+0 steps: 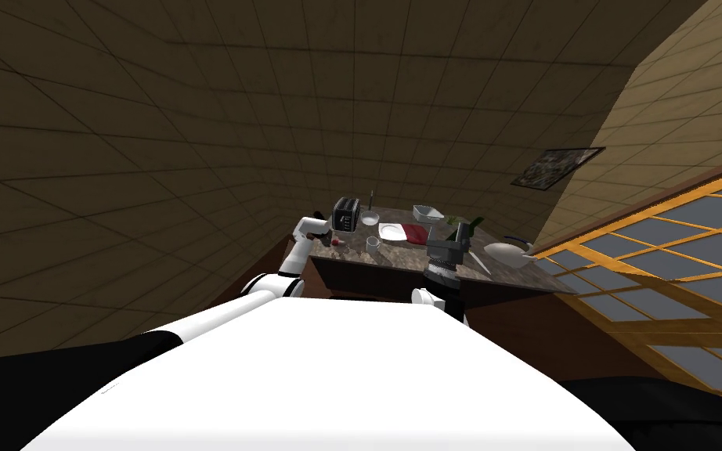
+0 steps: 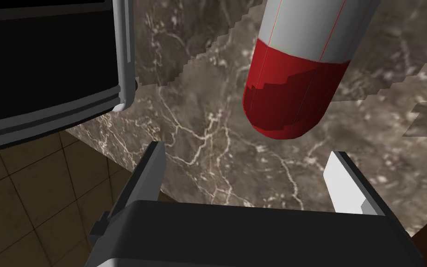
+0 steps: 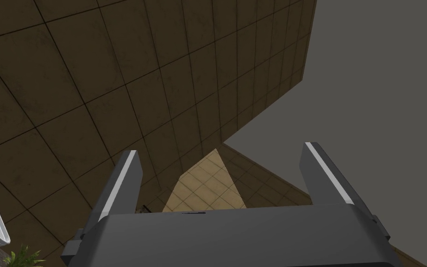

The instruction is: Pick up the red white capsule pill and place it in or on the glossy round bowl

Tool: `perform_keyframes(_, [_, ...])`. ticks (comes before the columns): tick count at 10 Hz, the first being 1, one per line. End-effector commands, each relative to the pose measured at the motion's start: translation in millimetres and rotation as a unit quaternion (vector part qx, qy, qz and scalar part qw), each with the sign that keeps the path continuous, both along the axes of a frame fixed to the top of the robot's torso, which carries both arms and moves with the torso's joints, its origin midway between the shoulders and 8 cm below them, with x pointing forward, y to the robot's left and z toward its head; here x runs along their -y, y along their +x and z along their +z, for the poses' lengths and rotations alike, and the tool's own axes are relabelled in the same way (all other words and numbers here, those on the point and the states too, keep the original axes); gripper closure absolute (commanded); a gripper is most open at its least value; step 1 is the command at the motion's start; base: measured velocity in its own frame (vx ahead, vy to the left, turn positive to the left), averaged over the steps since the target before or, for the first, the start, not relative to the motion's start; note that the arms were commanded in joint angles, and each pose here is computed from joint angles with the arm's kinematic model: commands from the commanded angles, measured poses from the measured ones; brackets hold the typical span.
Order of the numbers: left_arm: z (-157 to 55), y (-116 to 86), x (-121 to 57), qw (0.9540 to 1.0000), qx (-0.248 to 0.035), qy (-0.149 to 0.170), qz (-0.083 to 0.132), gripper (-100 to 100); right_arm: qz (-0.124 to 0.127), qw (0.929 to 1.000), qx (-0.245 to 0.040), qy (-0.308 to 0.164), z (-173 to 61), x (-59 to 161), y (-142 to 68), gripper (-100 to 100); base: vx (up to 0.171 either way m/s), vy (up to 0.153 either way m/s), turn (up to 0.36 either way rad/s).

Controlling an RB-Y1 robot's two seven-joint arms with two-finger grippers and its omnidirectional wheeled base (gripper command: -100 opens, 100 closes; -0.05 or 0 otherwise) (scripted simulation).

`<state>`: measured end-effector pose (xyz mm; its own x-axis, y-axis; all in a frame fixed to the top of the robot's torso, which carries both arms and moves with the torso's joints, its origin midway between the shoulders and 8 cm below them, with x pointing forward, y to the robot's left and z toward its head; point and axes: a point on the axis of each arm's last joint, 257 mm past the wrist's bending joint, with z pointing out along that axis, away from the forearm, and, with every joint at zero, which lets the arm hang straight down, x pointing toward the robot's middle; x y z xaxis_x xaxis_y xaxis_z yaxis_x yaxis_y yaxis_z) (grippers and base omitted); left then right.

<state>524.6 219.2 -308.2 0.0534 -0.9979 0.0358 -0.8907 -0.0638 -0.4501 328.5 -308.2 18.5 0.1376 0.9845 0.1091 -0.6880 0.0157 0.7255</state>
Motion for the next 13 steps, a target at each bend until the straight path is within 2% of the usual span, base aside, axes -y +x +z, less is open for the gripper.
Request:
perform_keyframes(1, [-1.4, -9.1, 5.8, 0.9998, -0.020, 0.000, -0.006, -100, 0.000, 1.0000, 0.000, 0.000, 0.0, 0.0, 0.0, 0, 0.030, -0.002, -0.030])
perform_keyframes(2, [-2.3, -12.2, 17.5, 0.9992, -0.036, -0.001, -0.017, -100, 0.000, 1.0000, 0.000, 0.000, 0.0, 0.0, 0.0, 0, 0.030, -0.002, -0.040])
perform_keyframes(3, [-4.0, -16.3, 16.9, 0.9989, -0.045, 0.001, -0.016, -100, 0.000, 1.0000, 0.000, 0.000, 0.0, 0.0, 0.0, 0, 0.030, -0.001, -0.020])
perform_keyframes(5, [-6.3, -26.7, 35.2, 0.9962, -0.079, 0.002, -0.035, -100, 0.000, 1.0000, 0.000, 0.000, 0.0, 0.0, 0.0, 0, 0.040, -0.006, -0.042])
perform_keyframes(6, [-7.1, -29.1, 34.7, 0.9958, -0.084, 0.002, -0.035, -100, 0.000, 1.0000, 0.000, 0.000, 0.0, 0.0, 0.0, 0, 0.032, -0.004, -0.018])
perform_keyframes(8, [-9.0, -39.0, 46.2, 0.9926, -0.112, 0.005, -0.049, -100, 0.000, 1.0000, 0.000, 0.000, 0.0, 0.0, 0.0, 0, 0.024, -0.001, -0.023])
perform_keyframes(9, [-9.8, -42.3, 49.5, 0.9914, -0.120, 0.006, -0.053, -100, 0.000, 1.0000, 0.000, 0.000, 0.0, 0.0, 0.0, 0, 0.020, 0.001, -0.024])
perform_keyframes(10, [-7.9, -39.1, 46.9, 0.9924, -0.113, 0.005, -0.050, -100, 0.000, 1.0000, 0.000, 0.000, 0.0, 0.0, 0.0, 0, 0.009, 0.000, -0.005])
perform_keyframes(11, [-8.0, -40.0, 47.2, 0.9921, -0.115, 0.005, -0.050, 0, 0.000, 1.0000, 0.000, 0.000, 0.0, 0.0, 0.0, 0, 0.000, 0.000, 0.000])
perform_keyframes(12, [-17.5, -39.6, 46.2, 0.9922, -0.115, 0.005, -0.049, -100, 0.000, 1.0000, 0.000, 0.000, 0.0, 0.0, 0.0, 0, 0.009, -0.003, -0.013])
perform_keyframes(13, [-22.3, -39.6, 45.6, 0.9922, -0.115, 0.005, -0.049, -100, 0.000, 1.0000, 0.000, 0.000, 0.0, 0.0, 0.0, 0, 0.013, -0.005, -0.012])
